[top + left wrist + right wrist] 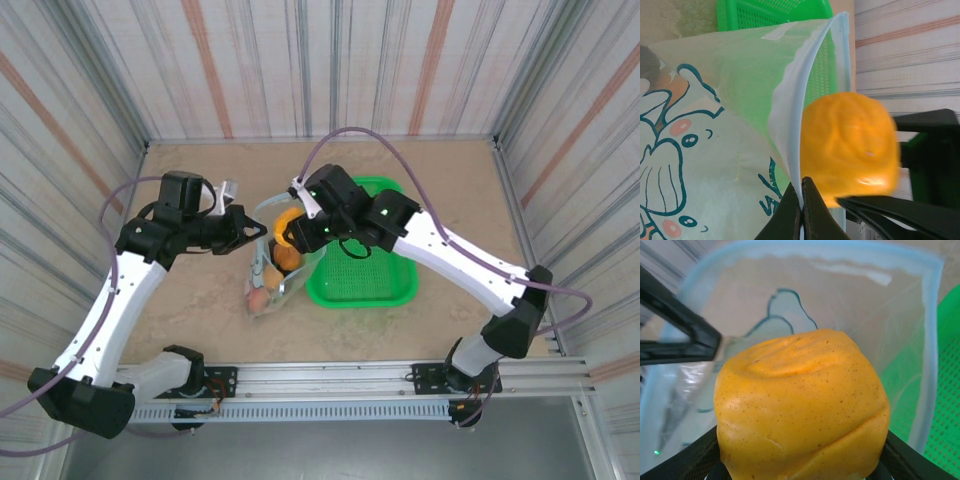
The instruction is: Place the food in the zip-top bag and seal the zipper
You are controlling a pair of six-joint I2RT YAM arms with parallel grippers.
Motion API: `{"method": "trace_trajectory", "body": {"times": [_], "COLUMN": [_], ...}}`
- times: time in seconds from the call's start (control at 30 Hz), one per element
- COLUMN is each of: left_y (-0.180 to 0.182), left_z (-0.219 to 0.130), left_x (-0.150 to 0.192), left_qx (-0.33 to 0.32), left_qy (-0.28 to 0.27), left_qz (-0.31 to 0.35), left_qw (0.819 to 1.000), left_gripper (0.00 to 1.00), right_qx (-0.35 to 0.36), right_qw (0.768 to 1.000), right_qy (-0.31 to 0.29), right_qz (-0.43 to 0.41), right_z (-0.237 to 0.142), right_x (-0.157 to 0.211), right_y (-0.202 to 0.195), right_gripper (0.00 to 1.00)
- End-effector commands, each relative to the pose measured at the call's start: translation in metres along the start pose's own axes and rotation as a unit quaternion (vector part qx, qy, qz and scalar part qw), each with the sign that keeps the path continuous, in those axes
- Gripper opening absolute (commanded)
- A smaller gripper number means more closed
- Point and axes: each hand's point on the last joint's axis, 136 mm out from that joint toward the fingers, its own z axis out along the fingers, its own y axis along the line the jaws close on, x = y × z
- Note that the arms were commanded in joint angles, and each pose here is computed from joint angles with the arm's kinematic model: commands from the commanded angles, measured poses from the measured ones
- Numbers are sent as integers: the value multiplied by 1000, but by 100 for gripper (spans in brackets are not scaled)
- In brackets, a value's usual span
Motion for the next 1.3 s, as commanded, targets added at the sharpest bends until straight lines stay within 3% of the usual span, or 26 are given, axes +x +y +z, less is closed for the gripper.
{"method": "trace_trajectory", "body": {"times": [0.0, 0.27, 0.53, 0.7, 0.97, 1.27], "left_y": [-10, -13, -8, -3, 6, 23], "left_z": [-6, -4, 3, 7, 5, -10], "left_x": [-1, -1, 5, 8, 9, 0], "left_qx": [9, 12, 18, 17, 1, -21], "left_qy": [-3, 2, 20, 25, 18, -24], "left_qz": [27, 41, 48, 45, 42, 22], "left_qw": [1000, 999, 998, 999, 999, 999], "left_gripper": [0, 0, 0, 0, 0, 0], "right_qx": [9, 23, 3, -18, -41, -7], "right_qw": [999, 993, 992, 993, 997, 997], "right_qy": [32, 98, 112, 108, 39, -73], "right_qz": [-32, -54, -58, -50, -45, -22], "right_z": [12, 58, 95, 103, 57, -28], "right_x": [12, 28, 32, 31, 10, -18], "right_y": [3, 2, 13, 22, 25, 2], "right_gripper": [51, 52, 54, 73, 81, 70]}}
